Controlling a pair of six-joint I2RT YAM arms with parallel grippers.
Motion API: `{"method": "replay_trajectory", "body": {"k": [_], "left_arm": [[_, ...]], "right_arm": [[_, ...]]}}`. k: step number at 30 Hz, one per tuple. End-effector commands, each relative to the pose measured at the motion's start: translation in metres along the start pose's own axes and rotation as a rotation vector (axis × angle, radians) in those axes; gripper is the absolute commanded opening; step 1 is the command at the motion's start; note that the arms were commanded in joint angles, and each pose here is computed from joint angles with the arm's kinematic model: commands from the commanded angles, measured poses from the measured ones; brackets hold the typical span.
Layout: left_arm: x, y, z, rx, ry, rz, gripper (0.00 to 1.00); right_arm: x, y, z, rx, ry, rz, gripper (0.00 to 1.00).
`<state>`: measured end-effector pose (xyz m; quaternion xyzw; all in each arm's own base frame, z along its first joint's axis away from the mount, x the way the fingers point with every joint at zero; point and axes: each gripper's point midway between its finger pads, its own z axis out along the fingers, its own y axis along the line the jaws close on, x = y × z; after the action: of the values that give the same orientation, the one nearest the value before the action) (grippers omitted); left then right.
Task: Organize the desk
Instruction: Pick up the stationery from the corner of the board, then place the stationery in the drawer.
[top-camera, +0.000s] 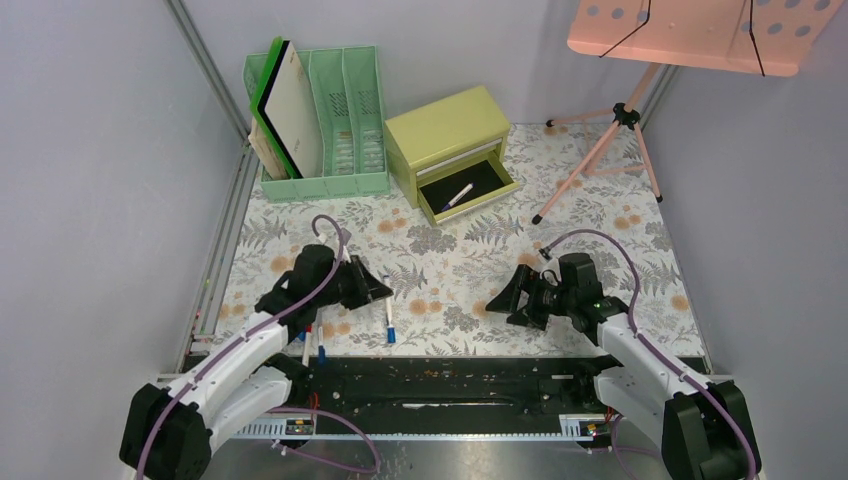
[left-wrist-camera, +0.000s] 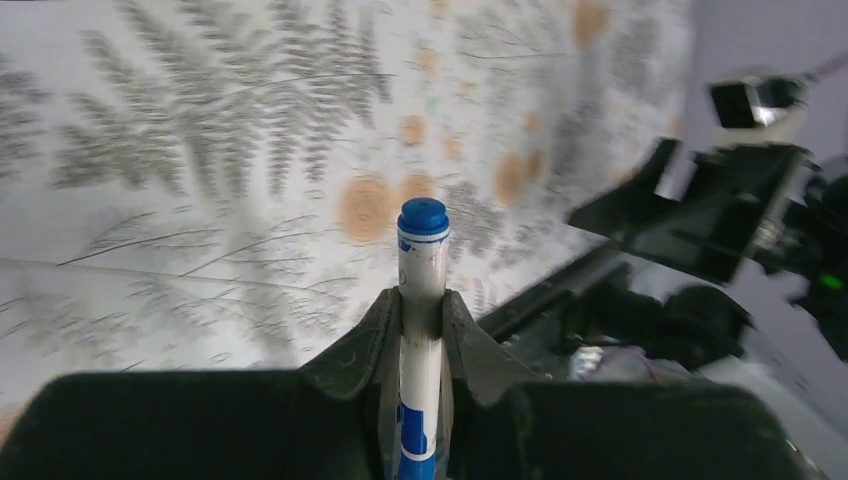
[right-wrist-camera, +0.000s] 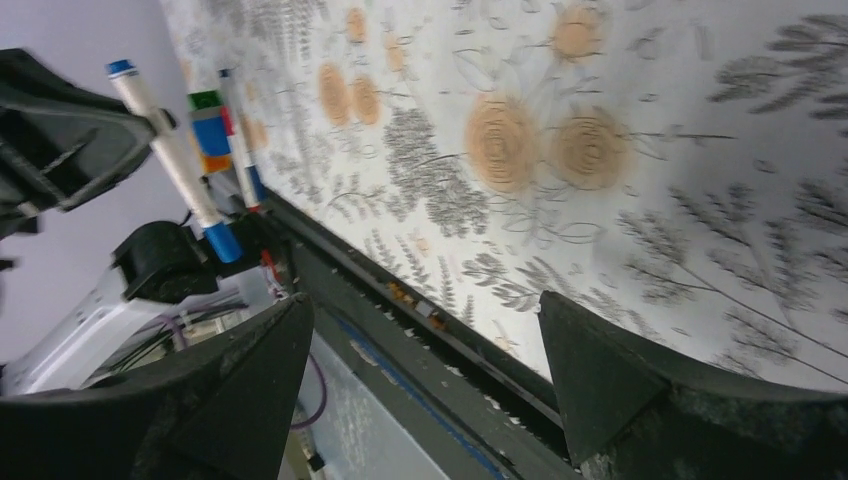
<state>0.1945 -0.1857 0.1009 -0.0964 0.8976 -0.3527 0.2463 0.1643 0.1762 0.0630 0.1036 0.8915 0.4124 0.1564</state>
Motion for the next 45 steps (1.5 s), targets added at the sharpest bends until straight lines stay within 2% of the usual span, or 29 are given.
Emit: {"method": "replay_trajectory", "body": {"k": [1,6,17,24,35,44,45], "left_arm": [[-0.001,-0.080,-0.015,0.485,-0.017,0.024,0.00],[0.008,-0.103,-0.022,0.642,-0.003,-0.003,0.00],[0.021,-0.138,-0.020,0.721,0.071,0.045,0.00],[0.023,-0.148,-0.023,0.757,0.073,0.041,0.00],[0.021,-0.146,-0.026,0.750,0.049,0.029,0.00],[0.020,-0.141,-0.028,0.731,0.020,0.023,0.00],[0.020,-0.140,-0.028,0.728,0.017,0.024,0.03]], "right_arm": [[-0.002,0.037,-0.006,-0.170,0.029,-0.030,0.91],[-0.001,0.058,-0.011,-0.271,0.029,-0.035,0.90],[0.029,0.134,-0.005,-0.466,0.131,-0.142,0.86],[0.050,0.181,-0.002,-0.613,0.187,-0.173,0.74],[0.065,0.230,0.013,-0.734,0.263,-0.156,0.44],[0.066,0.226,0.017,-0.725,0.247,-0.142,0.10],[0.066,0.224,0.018,-0.721,0.245,-0.142,0.07]]}}
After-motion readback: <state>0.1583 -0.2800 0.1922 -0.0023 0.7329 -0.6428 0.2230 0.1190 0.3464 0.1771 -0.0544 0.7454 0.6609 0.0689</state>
